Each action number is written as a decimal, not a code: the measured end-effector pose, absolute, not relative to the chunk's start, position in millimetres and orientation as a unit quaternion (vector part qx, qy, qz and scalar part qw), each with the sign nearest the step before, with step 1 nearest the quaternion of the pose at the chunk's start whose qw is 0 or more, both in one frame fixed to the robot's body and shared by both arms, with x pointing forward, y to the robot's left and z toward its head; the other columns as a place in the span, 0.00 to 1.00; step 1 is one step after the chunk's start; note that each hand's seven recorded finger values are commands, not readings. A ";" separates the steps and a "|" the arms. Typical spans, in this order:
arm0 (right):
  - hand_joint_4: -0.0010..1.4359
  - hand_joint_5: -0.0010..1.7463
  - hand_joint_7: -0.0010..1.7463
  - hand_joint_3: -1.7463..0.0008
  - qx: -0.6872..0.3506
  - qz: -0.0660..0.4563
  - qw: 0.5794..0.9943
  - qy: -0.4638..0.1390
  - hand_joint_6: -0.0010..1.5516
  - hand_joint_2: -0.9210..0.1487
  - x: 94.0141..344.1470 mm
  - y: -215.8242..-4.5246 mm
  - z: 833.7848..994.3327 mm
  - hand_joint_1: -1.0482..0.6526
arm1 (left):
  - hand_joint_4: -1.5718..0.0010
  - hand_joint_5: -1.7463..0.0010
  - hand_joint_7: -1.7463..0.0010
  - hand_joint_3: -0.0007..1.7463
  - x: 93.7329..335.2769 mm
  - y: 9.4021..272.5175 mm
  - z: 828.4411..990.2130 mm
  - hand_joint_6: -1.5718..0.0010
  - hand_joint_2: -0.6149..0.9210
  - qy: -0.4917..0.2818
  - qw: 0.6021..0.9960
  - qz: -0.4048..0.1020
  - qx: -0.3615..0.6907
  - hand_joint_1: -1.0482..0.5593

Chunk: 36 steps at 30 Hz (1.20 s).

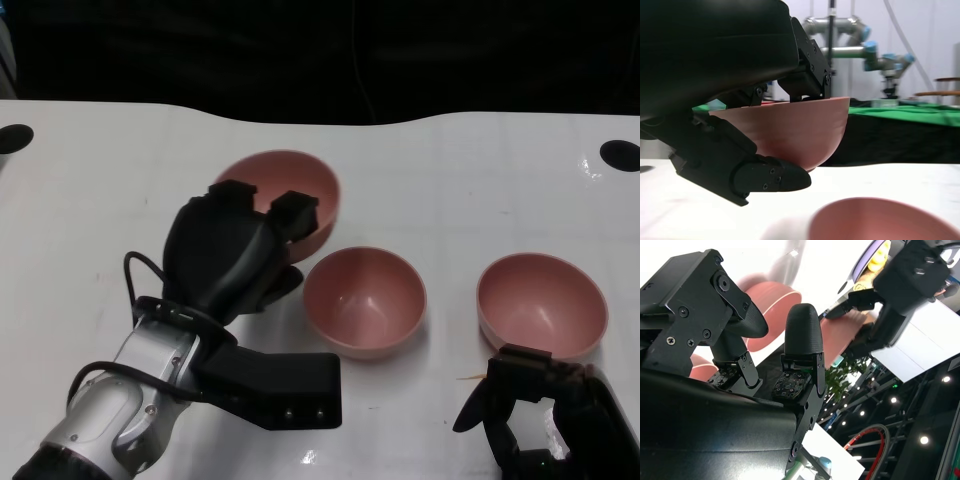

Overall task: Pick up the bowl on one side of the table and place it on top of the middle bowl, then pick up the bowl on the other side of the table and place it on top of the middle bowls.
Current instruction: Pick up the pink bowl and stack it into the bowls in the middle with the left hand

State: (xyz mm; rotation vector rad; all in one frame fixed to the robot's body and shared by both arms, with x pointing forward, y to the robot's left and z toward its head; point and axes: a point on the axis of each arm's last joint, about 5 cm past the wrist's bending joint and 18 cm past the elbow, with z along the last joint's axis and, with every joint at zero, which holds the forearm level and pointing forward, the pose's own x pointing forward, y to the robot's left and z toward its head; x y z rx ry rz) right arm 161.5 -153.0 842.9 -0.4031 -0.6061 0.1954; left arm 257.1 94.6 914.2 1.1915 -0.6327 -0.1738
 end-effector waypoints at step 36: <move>0.57 1.00 0.70 0.13 -0.201 0.094 0.930 -0.293 0.56 0.66 162.1 -151.8 844.2 0.63 | 0.97 0.90 1.00 0.28 249.1 67.1 908.6 0.88 1.00 -0.245 0.728 -0.246 0.591 0.16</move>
